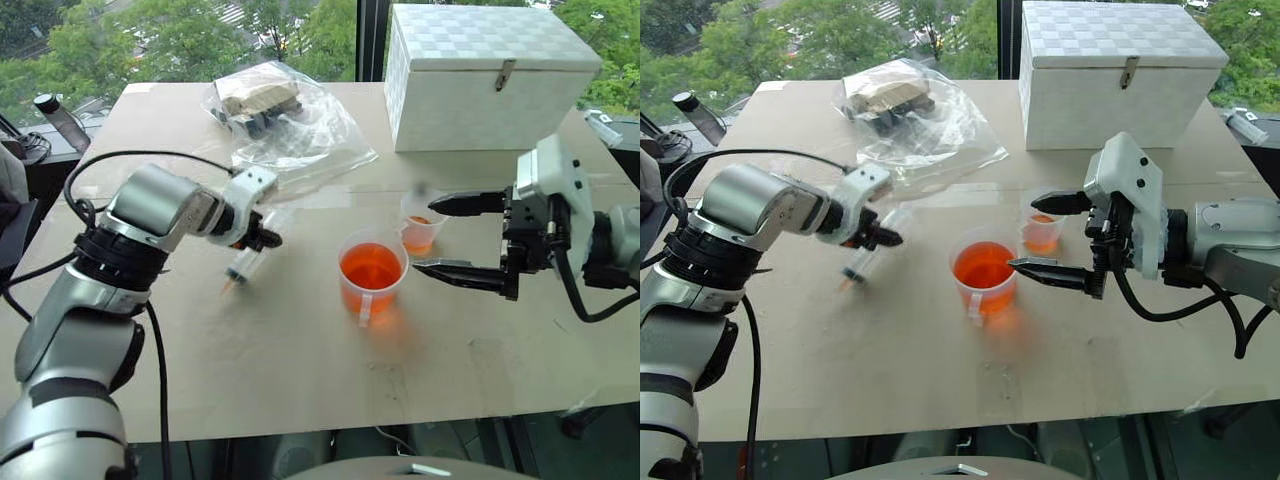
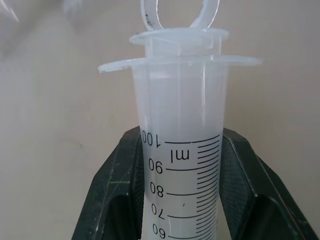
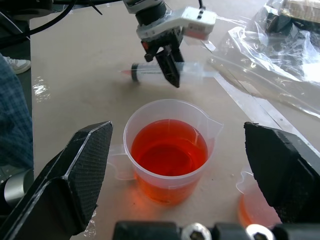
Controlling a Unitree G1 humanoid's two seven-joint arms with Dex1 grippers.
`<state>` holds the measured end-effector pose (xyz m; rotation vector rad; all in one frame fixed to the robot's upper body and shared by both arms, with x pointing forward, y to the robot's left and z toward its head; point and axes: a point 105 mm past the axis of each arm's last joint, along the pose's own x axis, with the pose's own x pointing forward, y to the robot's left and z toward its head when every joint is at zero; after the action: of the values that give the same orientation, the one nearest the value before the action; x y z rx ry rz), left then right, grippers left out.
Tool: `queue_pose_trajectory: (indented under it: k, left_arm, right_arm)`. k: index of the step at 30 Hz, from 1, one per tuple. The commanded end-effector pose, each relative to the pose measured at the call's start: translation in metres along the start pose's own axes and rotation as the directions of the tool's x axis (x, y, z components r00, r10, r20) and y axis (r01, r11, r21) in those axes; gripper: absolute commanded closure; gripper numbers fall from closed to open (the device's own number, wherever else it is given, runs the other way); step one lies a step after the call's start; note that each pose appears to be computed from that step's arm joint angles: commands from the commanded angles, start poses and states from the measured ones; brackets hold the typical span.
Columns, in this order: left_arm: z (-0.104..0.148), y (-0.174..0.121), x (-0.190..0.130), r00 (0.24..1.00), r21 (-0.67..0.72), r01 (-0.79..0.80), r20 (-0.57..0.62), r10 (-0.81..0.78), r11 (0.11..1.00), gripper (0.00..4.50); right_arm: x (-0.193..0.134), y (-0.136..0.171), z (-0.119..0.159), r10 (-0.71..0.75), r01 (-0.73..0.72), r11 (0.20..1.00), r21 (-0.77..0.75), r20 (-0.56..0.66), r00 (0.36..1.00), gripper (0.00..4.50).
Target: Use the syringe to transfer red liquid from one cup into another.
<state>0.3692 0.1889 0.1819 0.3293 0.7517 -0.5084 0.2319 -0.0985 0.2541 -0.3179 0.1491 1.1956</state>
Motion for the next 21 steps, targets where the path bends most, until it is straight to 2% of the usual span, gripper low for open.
queue_pose_trajectory:
  k: [1, 3, 5, 9, 11, 14, 17, 21]
  left_arm:
    - [0.069, 0.013, -0.044, 0.932, 0.047, -0.05, 0.361, 0.03, 0.998, 3.12]
    - [0.101, 0.002, -0.066, 0.84, 0.072, 0.01, 0.541, -0.048, 0.997, 3.12]
    - [0.126, -0.013, -0.088, 0.71, 0.113, 0.084, 0.691, -0.139, 0.99, 3.12]
    - [0.141, -0.047, -0.114, 0.517, 0.219, 0.23, 0.798, -0.31, 0.948, 3.12]
    - [0.135, -0.07, -0.118, 0.461, 0.312, 0.298, 0.781, -0.422, 0.902, 3.12]
    - [0.123, -0.109, -0.126, 0.317, 0.464, 0.377, 0.748, -0.583, 0.801, 3.12]
    - [0.095, -0.143, -0.126, 0.188, 0.574, 0.522, 0.644, -0.742, 0.63, 3.12]
    - [0.075, -0.157, -0.108, 0.207, 0.636, 0.501, 0.571, -0.795, 0.587, 3.12]
  right_arm:
    - [-0.008, -0.006, 0.013, -0.028, 0.03, 0.999, -0.028, 0.044, 0.999, 0.0]
    - [-0.013, -0.017, 0.018, -0.06, 0.061, 0.998, -0.012, 0.08, 0.995, 0.0]
    - [-0.022, -0.029, 0.023, -0.097, 0.098, 0.995, -0.002, 0.12, 0.988, 0.0]
    - [-0.054, -0.058, 0.034, -0.185, 0.185, 0.983, 0.018, 0.175, 0.967, 0.0]
    - [-0.062, -0.067, 0.041, -0.211, 0.213, 0.977, 0.014, 0.232, 0.95, 0.0]
    - [-0.069, -0.083, 0.053, -0.264, 0.274, 0.962, 0.023, 0.357, 0.896, 0.0]
    - [-0.067, -0.082, 0.067, -0.249, 0.257, 0.965, 0.047, 0.466, 0.849, 0.0]
    - [-0.06, -0.074, 0.071, -0.205, 0.212, 0.976, 0.04, 0.483, 0.851, 0.0]
